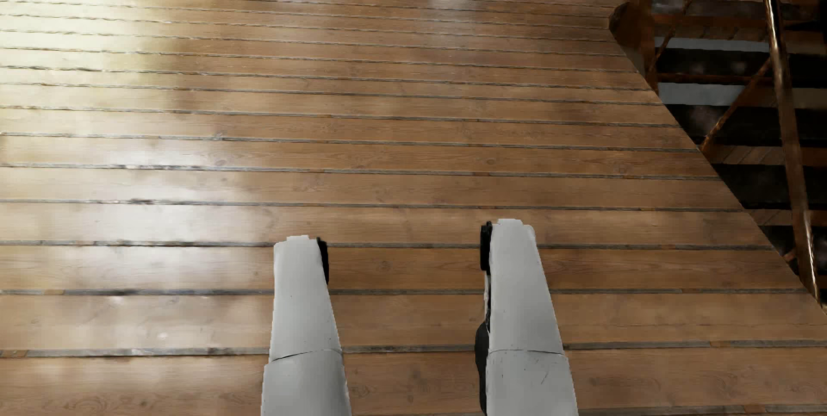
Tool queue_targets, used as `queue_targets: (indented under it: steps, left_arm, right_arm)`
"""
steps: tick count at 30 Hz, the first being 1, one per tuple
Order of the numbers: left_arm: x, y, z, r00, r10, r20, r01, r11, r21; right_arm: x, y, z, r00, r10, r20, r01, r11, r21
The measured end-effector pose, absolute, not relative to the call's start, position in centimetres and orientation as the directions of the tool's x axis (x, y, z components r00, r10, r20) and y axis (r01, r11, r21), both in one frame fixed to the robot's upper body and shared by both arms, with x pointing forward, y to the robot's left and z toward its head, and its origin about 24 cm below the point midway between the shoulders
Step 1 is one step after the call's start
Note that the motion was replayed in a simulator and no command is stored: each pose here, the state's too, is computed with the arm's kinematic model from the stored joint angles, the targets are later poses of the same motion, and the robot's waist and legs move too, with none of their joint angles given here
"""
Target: Get off of the dark chair
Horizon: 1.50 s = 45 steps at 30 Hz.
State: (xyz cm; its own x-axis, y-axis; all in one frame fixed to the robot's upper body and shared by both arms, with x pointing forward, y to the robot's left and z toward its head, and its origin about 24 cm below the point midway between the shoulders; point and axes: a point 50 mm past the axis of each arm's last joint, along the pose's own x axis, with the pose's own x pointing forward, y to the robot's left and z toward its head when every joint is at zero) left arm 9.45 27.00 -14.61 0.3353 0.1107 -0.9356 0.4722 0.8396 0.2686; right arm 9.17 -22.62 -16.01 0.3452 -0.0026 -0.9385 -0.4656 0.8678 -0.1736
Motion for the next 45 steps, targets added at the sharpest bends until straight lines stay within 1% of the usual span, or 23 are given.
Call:
queue_targets:
  steps: [2, 4, 8, 13, 19, 22, 24, 26, 28, 29, 30, 31, 32, 33, 34, 35, 36, 37, 38, 39, 41, 43, 45]
  left_arm:
    - [9.5, 26.5, -14.5, 0.367, 0.084, -0.926, 0.446, 0.858, 0.255]
    - [10.4, 26.1, -14.1, 0.411, 0.042, -0.91, 0.478, 0.841, 0.255]
    - [12.9, 25.5, -13.4, 0.467, 0.018, -0.884, 0.543, 0.784, 0.302]
    - [14.5, 25.8, -13.0, 0.504, 0.07, -0.861, 0.519, 0.772, 0.367]
    - [15.6, 26.0, -12.5, 0.531, 0.077, -0.844, 0.506, 0.77, 0.389]
    - [16.7, 26.4, -11.0, 0.603, 0.042, -0.797, 0.461, 0.797, 0.39]
    - [17.9, 27.1, -8.4, 0.723, 0.037, -0.69, 0.387, 0.805, 0.449]
    - [19.4, 27.3, -4.1, 0.868, 0.042, -0.495, 0.28, 0.782, 0.557]
    - [21.1, 26.5, 1.3, 0.98, 0.064, -0.188, 0.085, 0.72, 0.689]
    - [21.8, 25.9, 4.1, 0.998, 0.063, -0.013, -0.034, 0.689, 0.724]
    - [22.5, 25.1, 7.0, 0.986, 0.043, 0.163, -0.149, 0.665, 0.732]
    - [23.2, 23.7, 9.9, 0.944, -0.033, 0.328, -0.23, 0.645, 0.729]
    - [24.0, 21.8, 12.5, 0.884, -0.165, 0.438, -0.249, 0.627, 0.739]
    - [24.8, 19.4, 14.9, 0.807, -0.336, 0.486, -0.218, 0.595, 0.774]
    - [25.4, 16.8, 16.8, 0.721, -0.5, 0.48, -0.174, 0.54, 0.823]
    - [25.7, 14.1, 18.2, 0.617, -0.662, 0.425, -0.118, 0.456, 0.882]
    - [25.8, 11.5, 19.3, 0.5, -0.797, 0.339, -0.079, 0.348, 0.934]
    - [25.5, 9.3, 20.0, 0.381, -0.899, 0.217, -0.062, 0.21, 0.976]
    - [25.1, 7.6, 20.9, 0.277, -0.948, 0.156, -0.085, 0.137, 0.987]
    - [24.7, 6.7, 21.6, 0.209, -0.969, 0.133, -0.112, 0.111, 0.987]
    - [24.2, 5.5, 22.3, 0.122, -0.985, 0.123, -0.141, 0.106, 0.984]
    - [24.5, 5.0, 22.3, 0.11, -0.984, 0.137, -0.159, 0.118, 0.98]
    - [26.0, 5.0, 21.6, 0.168, -0.972, 0.162, -0.162, 0.135, 0.977]
  right_arm:
    - [8.8, -21.9, -16.1, 0.347, 0.04, -0.937, -0.479, 0.867, -0.14]
    - [9.6, -21.2, -15.8, 0.373, 0.081, -0.924, -0.505, 0.853, -0.129]
    - [11.7, -20.6, -15.4, 0.431, 0.084, -0.898, -0.519, 0.837, -0.171]
    - [13.9, -20.5, -14.6, 0.491, 0.079, -0.868, -0.529, 0.818, -0.224]
    - [15.9, -20.2, -13.9, 0.544, 0.083, -0.835, -0.509, 0.823, -0.25]
    - [17.6, -20.5, -12.6, 0.61, 0.097, -0.786, -0.487, 0.829, -0.276]
    - [19.2, -21.6, -10.7, 0.716, 0.058, -0.695, -0.385, 0.864, -0.324]
    - [20.9, -23.2, -7.3, 0.859, -0.044, -0.51, -0.182, 0.905, -0.384]
    - [23.0, -24.4, -1.4, 0.969, -0.169, -0.18, 0.08, 0.904, -0.42]
    - [23.9, -24.5, 2.5, 0.978, -0.206, 0.026, 0.198, 0.891, -0.408]
    - [24.6, -24.2, 6.6, 0.952, -0.201, 0.231, 0.279, 0.88, -0.385]
    - [25.0, -23.4, 10.7, 0.891, -0.15, 0.428, 0.323, 0.873, -0.366]
    - [25.1, -22.2, 14.3, 0.825, -0.032, 0.564, 0.305, 0.866, -0.397]
    - [25.0, -20.7, 17.3, 0.762, 0.143, 0.632, 0.241, 0.842, -0.482]
    - [25.0, -18.9, 19.8, 0.697, 0.335, 0.634, 0.167, 0.784, -0.598]
    - [24.9, -17.1, 21.6, 0.634, 0.521, 0.571, 0.08, 0.69, -0.719]
    - [24.7, -15.2, 22.9, 0.551, 0.662, 0.508, 0.023, 0.597, -0.802]
    - [24.5, -13.6, 23.9, 0.467, 0.74, 0.484, -0.004, 0.549, -0.836]
    - [24.6, -12.3, 25.2, 0.402, 0.793, 0.458, -0.006, 0.502, -0.865]
    - [24.5, -11.0, 26.4, 0.33, 0.834, 0.443, 0.003, 0.468, -0.884]
    - [24.0, -8.5, 27.7, 0.207, 0.885, 0.417, 0.009, 0.425, -0.905]
    - [24.2, -7.4, 27.6, 0.181, 0.906, 0.383, 0.005, 0.388, -0.922]
    - [25.6, -7.2, 26.6, 0.228, 0.891, 0.391, 0.005, 0.401, -0.916]
